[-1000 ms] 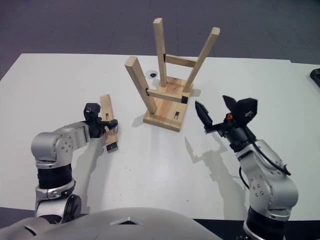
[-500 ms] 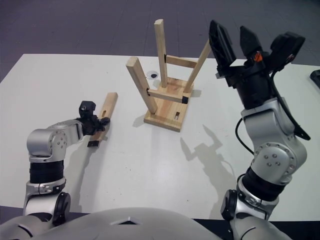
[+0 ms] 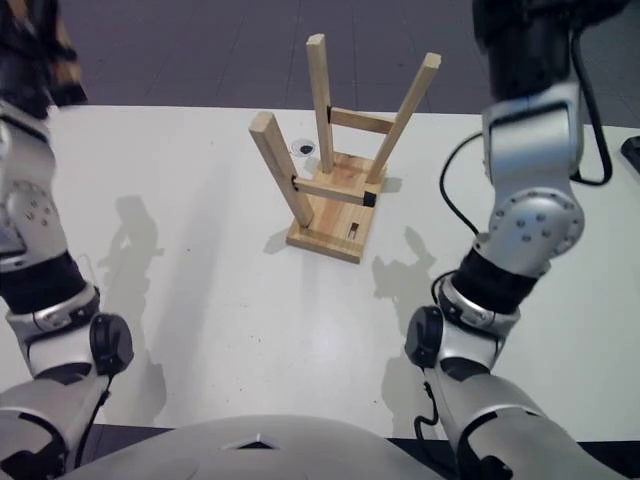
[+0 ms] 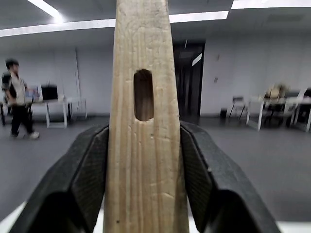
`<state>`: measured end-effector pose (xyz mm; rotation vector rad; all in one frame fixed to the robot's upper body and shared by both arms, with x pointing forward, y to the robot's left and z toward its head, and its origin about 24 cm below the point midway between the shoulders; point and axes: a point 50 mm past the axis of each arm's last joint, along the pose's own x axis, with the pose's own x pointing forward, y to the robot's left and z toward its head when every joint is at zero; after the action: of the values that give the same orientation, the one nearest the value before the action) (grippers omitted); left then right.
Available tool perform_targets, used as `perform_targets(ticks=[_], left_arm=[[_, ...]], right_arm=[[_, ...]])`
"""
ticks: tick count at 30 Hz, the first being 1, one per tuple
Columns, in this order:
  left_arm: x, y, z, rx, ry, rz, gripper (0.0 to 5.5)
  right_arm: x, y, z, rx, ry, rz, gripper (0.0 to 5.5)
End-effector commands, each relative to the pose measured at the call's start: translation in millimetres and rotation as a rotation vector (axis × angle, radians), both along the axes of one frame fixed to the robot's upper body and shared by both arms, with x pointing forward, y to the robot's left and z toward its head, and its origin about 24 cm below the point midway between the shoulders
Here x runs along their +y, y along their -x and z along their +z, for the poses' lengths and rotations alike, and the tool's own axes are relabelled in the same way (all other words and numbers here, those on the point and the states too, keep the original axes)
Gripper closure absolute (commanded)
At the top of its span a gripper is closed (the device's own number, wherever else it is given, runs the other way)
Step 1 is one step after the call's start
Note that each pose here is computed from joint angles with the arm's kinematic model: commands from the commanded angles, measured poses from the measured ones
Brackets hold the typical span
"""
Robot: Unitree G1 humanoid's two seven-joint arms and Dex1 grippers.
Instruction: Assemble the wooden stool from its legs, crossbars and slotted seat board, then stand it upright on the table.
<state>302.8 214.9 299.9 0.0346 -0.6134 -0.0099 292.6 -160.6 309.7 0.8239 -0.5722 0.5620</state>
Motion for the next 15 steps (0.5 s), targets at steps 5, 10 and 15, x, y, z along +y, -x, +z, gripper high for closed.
perform_targets(ticks=[5,10,15], left_arm=[[-82.1,9.7,20.4,-0.207,-0.244,-0.303,3.44],[-100.7,11.1,8.3,-0.207,-0.289,-0.350,3.44],[-108.1,14.4,2.8,-0.207,-0.320,-0.382,3.44]], right_arm=[[69.8,13.9,46.3,-0.228,0.063,0.382,0.10],[84.1,25.4,49.0,-0.288,0.122,0.474,0.10],[87.5,20.1,43.1,-0.247,0.141,0.498,0.10]])
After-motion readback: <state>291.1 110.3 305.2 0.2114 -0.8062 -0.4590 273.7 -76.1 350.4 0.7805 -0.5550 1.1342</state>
